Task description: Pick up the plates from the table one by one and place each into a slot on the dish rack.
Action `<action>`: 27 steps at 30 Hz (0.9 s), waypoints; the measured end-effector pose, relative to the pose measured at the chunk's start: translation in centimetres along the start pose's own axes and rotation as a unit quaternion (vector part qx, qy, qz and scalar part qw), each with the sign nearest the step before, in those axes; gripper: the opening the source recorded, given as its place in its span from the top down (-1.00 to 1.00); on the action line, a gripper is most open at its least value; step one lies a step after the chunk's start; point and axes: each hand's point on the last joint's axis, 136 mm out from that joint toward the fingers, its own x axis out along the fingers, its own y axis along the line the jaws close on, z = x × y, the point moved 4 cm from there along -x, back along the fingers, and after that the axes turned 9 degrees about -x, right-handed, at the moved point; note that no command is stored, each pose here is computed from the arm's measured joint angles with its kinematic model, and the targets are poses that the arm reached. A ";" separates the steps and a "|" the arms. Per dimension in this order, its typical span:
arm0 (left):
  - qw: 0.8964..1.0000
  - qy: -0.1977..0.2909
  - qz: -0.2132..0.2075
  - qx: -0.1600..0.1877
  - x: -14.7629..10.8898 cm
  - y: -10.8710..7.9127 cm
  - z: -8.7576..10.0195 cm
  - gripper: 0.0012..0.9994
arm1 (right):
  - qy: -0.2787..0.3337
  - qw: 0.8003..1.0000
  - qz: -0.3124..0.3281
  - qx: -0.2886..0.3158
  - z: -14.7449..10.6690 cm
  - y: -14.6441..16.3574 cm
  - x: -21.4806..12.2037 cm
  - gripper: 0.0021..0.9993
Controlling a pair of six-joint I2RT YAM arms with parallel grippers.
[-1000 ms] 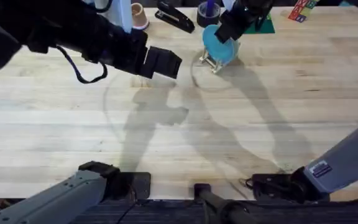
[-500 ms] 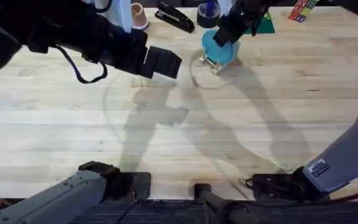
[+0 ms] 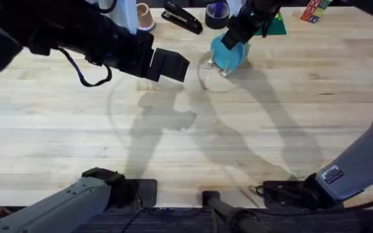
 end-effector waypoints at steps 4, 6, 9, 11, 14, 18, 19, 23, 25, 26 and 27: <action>1.000 0.000 0.000 0.000 0.0 0.0 0.0 -0.99 | 0.000 1.000 0.000 0.002 0.0 0.0 0.0 0.61; 1.000 0.000 0.000 0.000 0.0 0.0 0.0 -0.99 | 0.000 1.000 0.000 0.002 0.0 0.0 0.0 0.60; 1.000 0.000 0.000 0.000 0.0 0.0 0.0 -0.99 | 0.000 1.000 0.000 0.002 0.0 0.0 0.0 0.56; 1.000 0.000 0.000 0.000 0.0 0.0 0.0 -0.99 | 0.000 1.000 0.000 0.002 0.0 0.0 0.0 0.50; 1.000 0.000 0.000 0.000 0.0 0.0 0.0 -0.99 | -0.001 1.000 0.000 0.000 0.1 0.1 0.0 0.41; 1.000 0.000 0.000 0.000 0.0 0.0 0.0 -0.99 | -0.007 1.000 -0.002 -0.005 0.6 0.4 -0.8 0.30; 1.000 0.000 0.000 0.000 0.0 0.0 0.0 -0.99 | -0.008 1.000 -0.003 -0.007 0.7 0.5 -1.4 0.29; 1.000 0.000 0.000 0.000 0.0 0.0 0.0 -0.99 | -0.027 0.999 -0.024 -0.012 1.1 0.8 -4.9 0.28; 1.000 0.000 0.000 0.000 0.0 0.0 0.0 -0.99 | -0.039 0.999 -0.035 -0.013 1.1 0.8 -6.9 0.25; 1.000 0.000 0.000 0.000 0.0 0.0 0.0 -0.99 | -0.042 0.998 -0.039 -0.012 1.0 0.9 -7.7 0.22; 1.000 0.000 0.000 0.000 0.0 0.0 0.0 -0.99 | -0.045 0.998 -0.042 -0.012 0.8 1.0 -8.5 0.18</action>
